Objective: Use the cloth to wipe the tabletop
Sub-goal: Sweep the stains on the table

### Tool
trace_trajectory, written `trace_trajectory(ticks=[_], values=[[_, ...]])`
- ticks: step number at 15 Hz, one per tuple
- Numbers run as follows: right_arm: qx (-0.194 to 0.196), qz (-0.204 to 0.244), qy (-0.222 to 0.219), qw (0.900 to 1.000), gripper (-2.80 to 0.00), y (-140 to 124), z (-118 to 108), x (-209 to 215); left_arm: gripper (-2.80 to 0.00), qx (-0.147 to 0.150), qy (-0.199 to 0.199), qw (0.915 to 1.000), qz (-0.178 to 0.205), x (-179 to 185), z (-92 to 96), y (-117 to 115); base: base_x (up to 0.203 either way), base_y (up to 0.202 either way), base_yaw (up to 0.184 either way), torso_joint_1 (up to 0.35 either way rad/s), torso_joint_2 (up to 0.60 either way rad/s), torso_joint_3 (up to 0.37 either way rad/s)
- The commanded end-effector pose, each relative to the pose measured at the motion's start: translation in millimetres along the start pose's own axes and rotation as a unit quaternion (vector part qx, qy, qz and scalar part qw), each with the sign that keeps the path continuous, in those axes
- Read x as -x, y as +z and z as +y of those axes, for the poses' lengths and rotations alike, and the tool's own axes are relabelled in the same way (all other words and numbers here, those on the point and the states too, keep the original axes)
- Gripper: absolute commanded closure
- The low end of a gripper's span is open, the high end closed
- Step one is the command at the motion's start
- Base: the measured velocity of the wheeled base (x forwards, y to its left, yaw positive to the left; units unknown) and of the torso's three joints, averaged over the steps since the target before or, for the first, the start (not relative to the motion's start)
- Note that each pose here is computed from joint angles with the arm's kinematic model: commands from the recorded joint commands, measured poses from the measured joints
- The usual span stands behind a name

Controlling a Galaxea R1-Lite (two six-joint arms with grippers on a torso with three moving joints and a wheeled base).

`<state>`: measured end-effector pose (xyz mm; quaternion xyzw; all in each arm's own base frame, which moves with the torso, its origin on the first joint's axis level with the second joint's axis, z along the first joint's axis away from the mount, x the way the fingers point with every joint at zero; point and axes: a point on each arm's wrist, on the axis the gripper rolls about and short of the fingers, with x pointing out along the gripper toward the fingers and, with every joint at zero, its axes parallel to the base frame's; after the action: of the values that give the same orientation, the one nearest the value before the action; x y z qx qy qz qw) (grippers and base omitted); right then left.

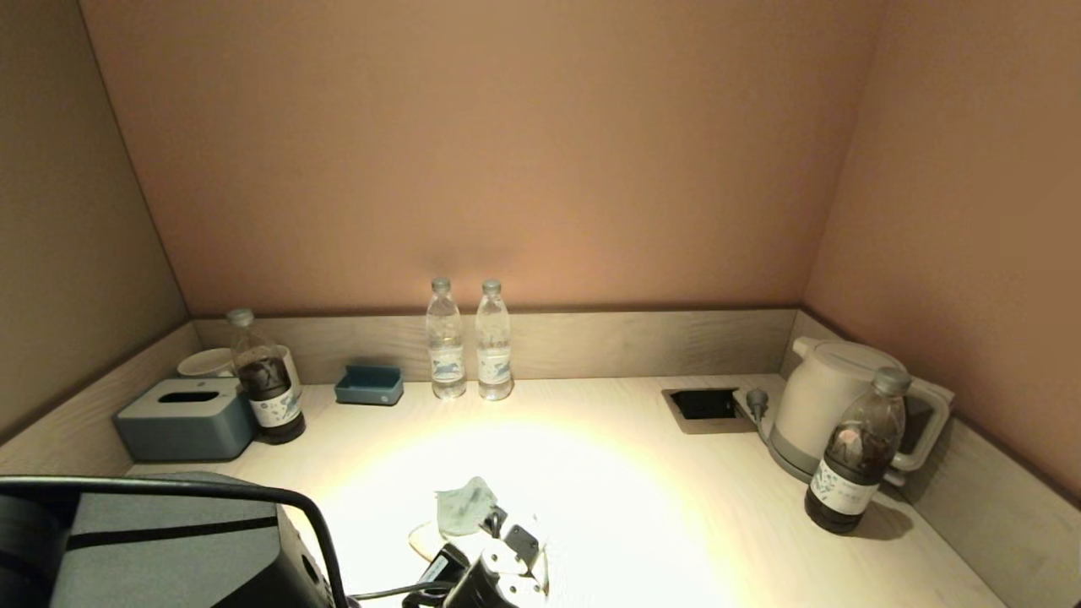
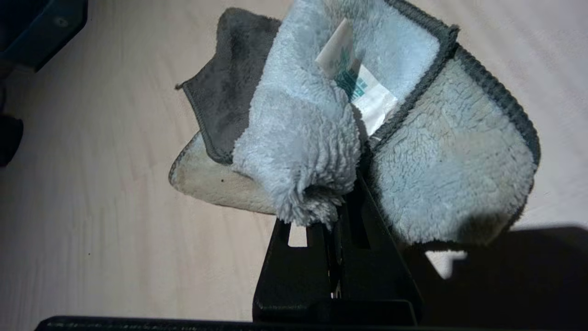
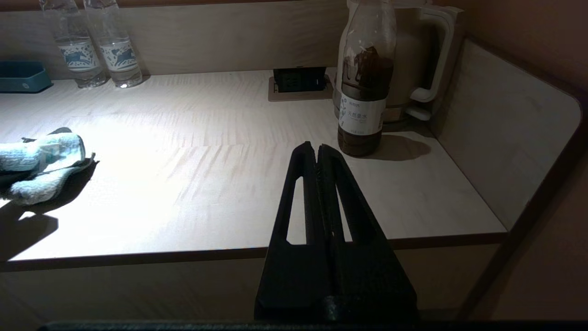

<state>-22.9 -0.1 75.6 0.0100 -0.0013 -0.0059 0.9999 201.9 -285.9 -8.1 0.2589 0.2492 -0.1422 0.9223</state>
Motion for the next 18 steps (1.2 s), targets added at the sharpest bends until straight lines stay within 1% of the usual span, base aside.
trace_trajectory(ticks=[1,3,4,5,7,8,9,10,12,14,18], values=[[0.0,0.0,0.0,1.0,0.0,0,0,0,0.0,0.002,0.018,0.9997,0.016,4,15.4,-9,0.0,0.0,0.0,0.0,0.0,0.0],[0.0,0.0,0.0,1.0,0.0,0,0,0,0.0,0.016,0.056,0.9973,0.046,3,45.2,-22,0.0,0.0,0.0,0.0,0.0,0.0],[0.0,0.0,0.0,1.0,0.0,0,0,0,0.0,0.022,0.068,0.9959,0.055,3,55.6,-26,0.0,0.0,0.0,0.0,0.0,0.0],[0.0,0.0,0.001,1.0,0.0,0,0,0,0.0,0.025,0.075,0.995,0.061,2,62.2,-29,0.0,0.0,0.0,0.0,0.0,0.0],[0.0,0.0,0.0,1.0,0.0,0,0,0,0.0,0.027,0.08,0.9942,0.066,2,66.4,-31,0.0,0.0,0.0,0.0,0.0,0.0],[0.0,0.0,0.0,1.0,0.0,0,0,0,0.0,0.034,0.096,0.9918,0.078,-1,78.2,-36,0.0,0.0,0.0,0.0,0.0,0.0],[0.0,0.0,0.0,1.0,0.0,0,0,0,0.0,0.047,0.117,0.9876,0.094,-6,94.4,-43,0.0,0.0,0.0,0.0,0.0,0.0],[0.0,0.0,0.0,1.0,0.0,0,0,0,0.0,0.054,0.133,0.9841,0.105,-9,106.4,-50,0.0,0.0,0.0,0.0,0.0,0.0],[0.0,0.0,0.0,1.0,0.0,0,0,0,0.0,0.062,0.154,0.9794,0.115,-14,122.4,-58,0.0,0.0,0.0,0.0,0.0,0.0],[0.0,0.0,0.0,1.0,0.0,0,0,0,0.0,0.063,0.177,0.9729,0.135,-16,141.3,-69,0.0,0.0,0.0,0.0,0.0,0.0],[0.0,0.0,0.0,1.0,0.0,0,0,0,0.0,0.072,0.207,0.9618,0.164,-15,168.4,-81,0.0,0.0,0.0,0.0,0.0,0.0]])
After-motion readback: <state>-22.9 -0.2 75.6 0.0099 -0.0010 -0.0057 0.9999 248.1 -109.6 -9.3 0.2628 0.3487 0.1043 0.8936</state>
